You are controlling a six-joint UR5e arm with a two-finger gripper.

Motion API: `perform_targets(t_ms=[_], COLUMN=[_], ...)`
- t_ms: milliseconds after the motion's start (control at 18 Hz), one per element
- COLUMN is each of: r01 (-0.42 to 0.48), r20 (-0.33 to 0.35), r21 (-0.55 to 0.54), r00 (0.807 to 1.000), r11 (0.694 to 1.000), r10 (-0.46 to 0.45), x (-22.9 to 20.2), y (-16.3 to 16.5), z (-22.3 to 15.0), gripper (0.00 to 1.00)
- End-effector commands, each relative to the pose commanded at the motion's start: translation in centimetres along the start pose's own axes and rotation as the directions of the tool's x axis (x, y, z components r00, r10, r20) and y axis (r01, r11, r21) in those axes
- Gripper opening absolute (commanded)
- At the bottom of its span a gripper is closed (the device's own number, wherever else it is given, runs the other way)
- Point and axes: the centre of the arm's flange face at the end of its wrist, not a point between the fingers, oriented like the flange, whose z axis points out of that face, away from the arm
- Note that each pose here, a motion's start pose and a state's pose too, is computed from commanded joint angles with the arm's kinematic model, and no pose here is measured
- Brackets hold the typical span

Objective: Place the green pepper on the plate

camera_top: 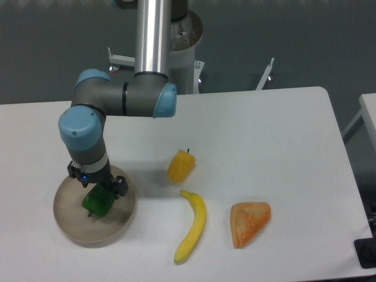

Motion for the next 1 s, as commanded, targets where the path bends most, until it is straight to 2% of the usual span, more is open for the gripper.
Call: perform_targets(t_ms=[278,611,1000], r01=[-0.072,-0.148,-0.168], r20=[0.027,0.074,0.093], r21=[-0.006,-0.046,-0.048], r00=[0.997,0.986,0.981], r11=[0.997,0.988,0.985], r10=[0.072,0.151,0.172], x=[-7.1,-16.5,-21.4], y=[4.1,9.1,12.1], z=[-3.8,-5.9,-7.2], gripper=[1.00,1.00,1.00])
